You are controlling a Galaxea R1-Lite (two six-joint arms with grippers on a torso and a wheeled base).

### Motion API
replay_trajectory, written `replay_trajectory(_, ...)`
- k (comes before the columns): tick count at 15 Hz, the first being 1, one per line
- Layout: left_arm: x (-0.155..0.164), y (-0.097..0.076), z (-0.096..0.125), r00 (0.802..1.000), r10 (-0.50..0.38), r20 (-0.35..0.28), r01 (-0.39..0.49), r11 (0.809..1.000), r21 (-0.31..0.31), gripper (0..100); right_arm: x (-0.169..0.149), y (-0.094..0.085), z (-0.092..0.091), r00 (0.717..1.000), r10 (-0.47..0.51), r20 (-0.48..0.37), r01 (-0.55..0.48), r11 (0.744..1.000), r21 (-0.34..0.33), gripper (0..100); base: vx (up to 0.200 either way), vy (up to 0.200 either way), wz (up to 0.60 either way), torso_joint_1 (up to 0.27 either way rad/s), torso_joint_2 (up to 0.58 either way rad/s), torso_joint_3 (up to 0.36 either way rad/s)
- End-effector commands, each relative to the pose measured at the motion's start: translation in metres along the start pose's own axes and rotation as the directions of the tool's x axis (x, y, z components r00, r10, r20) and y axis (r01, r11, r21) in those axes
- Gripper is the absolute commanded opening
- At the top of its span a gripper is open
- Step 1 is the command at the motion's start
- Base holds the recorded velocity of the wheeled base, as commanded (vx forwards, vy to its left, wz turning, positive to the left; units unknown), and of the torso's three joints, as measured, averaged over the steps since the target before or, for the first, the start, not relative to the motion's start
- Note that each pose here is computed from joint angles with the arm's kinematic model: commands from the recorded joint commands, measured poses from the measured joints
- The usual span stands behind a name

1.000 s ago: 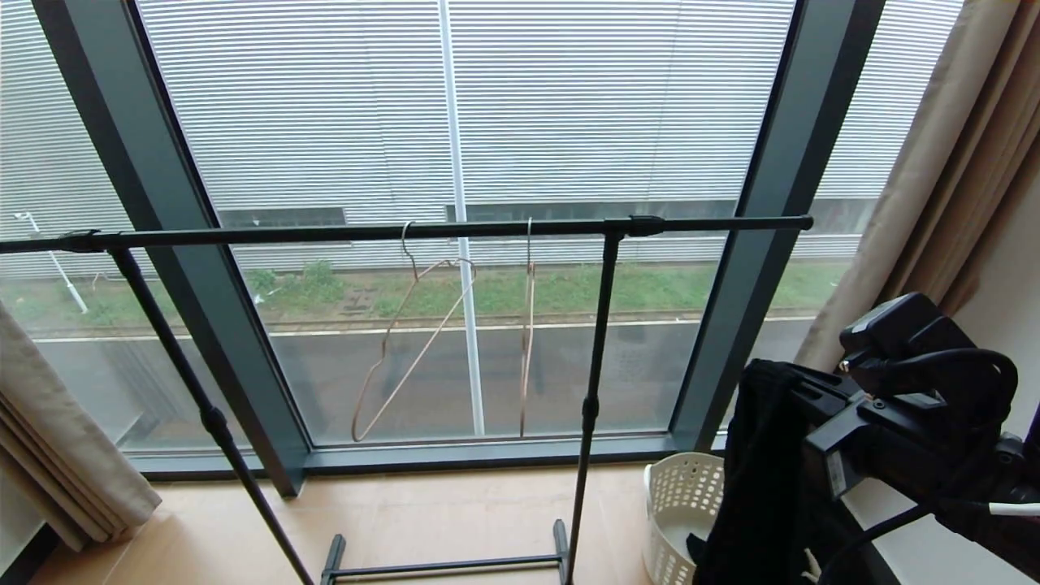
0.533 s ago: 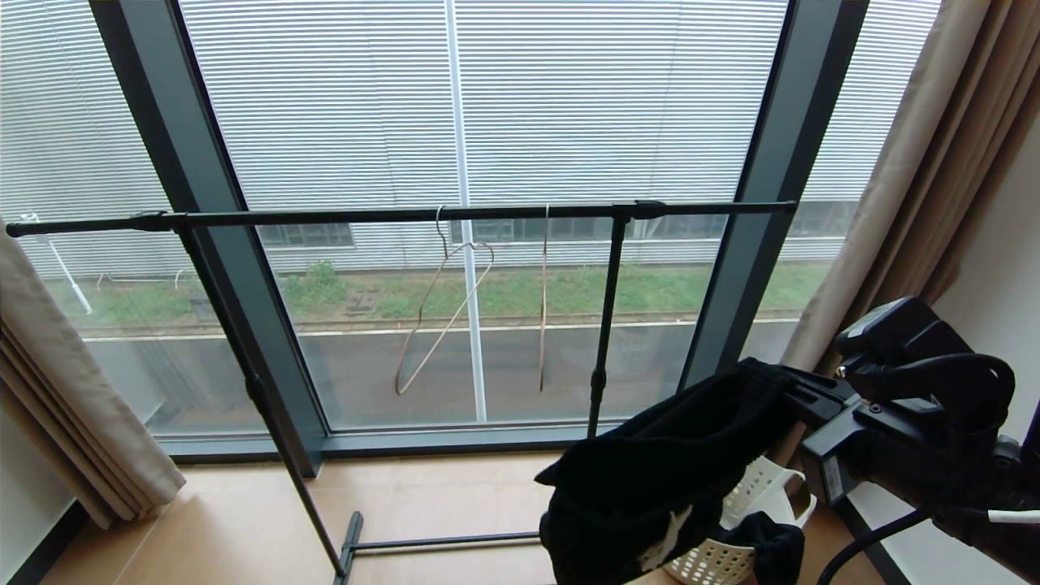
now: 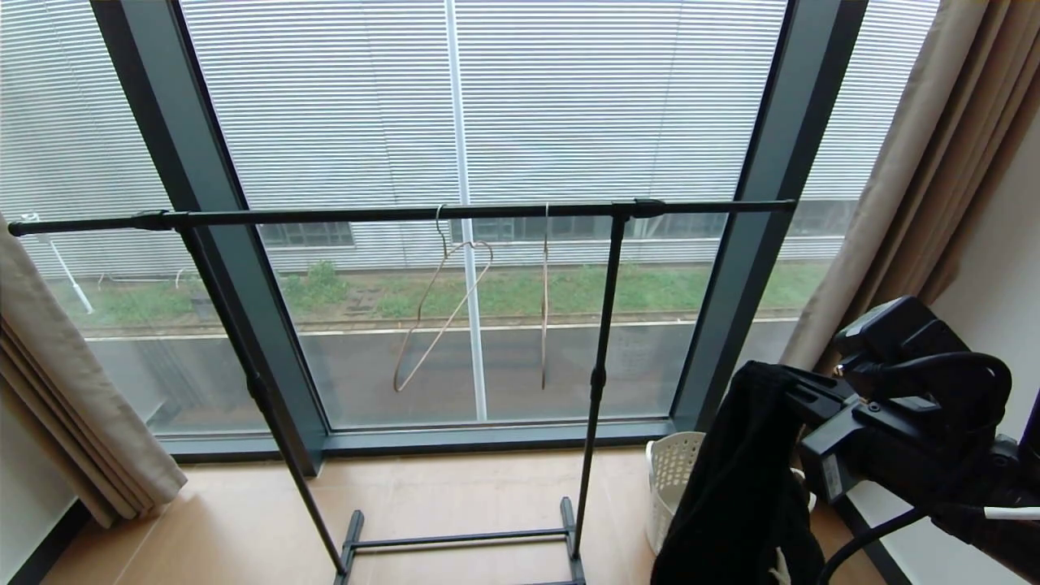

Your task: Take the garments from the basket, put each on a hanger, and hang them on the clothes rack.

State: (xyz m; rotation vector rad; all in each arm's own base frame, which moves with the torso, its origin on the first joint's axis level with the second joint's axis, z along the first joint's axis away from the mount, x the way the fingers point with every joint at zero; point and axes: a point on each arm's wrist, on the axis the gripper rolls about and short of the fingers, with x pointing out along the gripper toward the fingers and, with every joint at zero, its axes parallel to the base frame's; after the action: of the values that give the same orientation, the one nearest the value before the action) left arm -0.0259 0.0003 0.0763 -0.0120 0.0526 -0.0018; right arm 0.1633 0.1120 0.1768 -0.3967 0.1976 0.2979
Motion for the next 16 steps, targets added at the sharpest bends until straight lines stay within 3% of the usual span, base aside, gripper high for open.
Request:
replay_trajectory(1, 0.000, 0.000, 0.000, 1.000, 0.001, -0.003, -0.001, 1.000, 0.002, 100, 0.002, 0.001, -0.001, 1.000, 0.002, -0.008, -0.002, 1.000, -0.004, 0, 0.000, 0.000, 0.00, 0.000, 0.00, 0.000)
replay_trajectory(6, 0.000, 0.000, -0.001, 1.000, -0.012, -0.006, 0.012, 1.000, 0.022, 100, 0.001, 0.004, -0.008, 0.999, 0.021, -0.027, -0.022, 0.999, -0.025, 0, 0.000, 0.000, 0.00, 0.000, 0.00, 0.000)
replay_trajectory(7, 0.003, 0.000, 0.001, 0.998, -0.040, -0.042, 0.042, 0.998, 0.039, 100, 0.000, 0.008, -0.008, 0.999, 0.039, -0.028, -0.040, 0.999, -0.027, 0, 0.000, 0.000, 0.00, 0.000, 0.00, 0.000)
replay_trajectory(8, 0.010, -0.001, 0.004, 0.988, -0.069, -0.138, 0.075, 0.997, 0.036, 100, 0.000, 0.016, -0.009, 0.997, 0.076, -0.032, -0.077, 0.997, -0.022, 0, 0.000, 0.000, 0.00, 0.000, 0.00, 0.000)
replay_trajectory(9, 0.014, -0.001, 0.005, 0.980, -0.071, -0.188, 0.079, 0.996, 0.033, 100, 0.000, 0.019, -0.011, 0.995, 0.088, -0.038, -0.088, 0.996, -0.007, 0, 0.000, 0.000, 0.00, 0.000, 0.00, 0.000)
replay_trajectory(11, 0.026, -0.002, 0.006, 0.932, -0.147, -0.332, 0.163, 0.986, 0.020, 100, 0.005, 0.025, -0.015, 0.993, 0.091, -0.076, -0.090, 0.996, 0.008, 0, 0.000, 0.000, 0.00, 0.000, 0.00, 0.000)
replay_trajectory(12, 0.028, -0.002, 0.007, 0.913, -0.194, -0.359, 0.216, 0.976, 0.020, 100, 0.008, 0.032, -0.013, 0.993, 0.091, -0.079, -0.092, 0.996, -0.004, 0, 0.000, 0.000, 0.00, 0.000, 0.00, 0.000)
replay_trajectory(13, 0.029, -0.002, 0.007, 0.906, -0.206, -0.370, 0.228, 0.973, 0.018, 100, 0.009, 0.034, -0.011, 0.993, 0.092, -0.074, -0.093, 0.996, -0.007, 0, 0.000, 0.000, 0.00, 0.000, 0.00, 0.000)
replay_trajectory(14, 0.036, -0.004, 0.007, 0.855, -0.257, -0.451, 0.292, 0.956, 0.008, 100, 0.017, 0.045, -0.010, 0.991, 0.100, -0.088, -0.101, 0.995, -0.007, 0, 0.000, 0.000, 0.00, 0.000, 0.00, 0.000)
replay_trajectory(16, 0.042, -0.006, 0.006, 0.812, -0.262, -0.522, 0.305, 0.952, -0.004, 100, 0.019, 0.046, -0.009, 0.991, 0.099, -0.090, -0.099, 0.995, 0.009, 0, 0.000, 0.000, 0.00, 0.000, 0.00, 0.000)
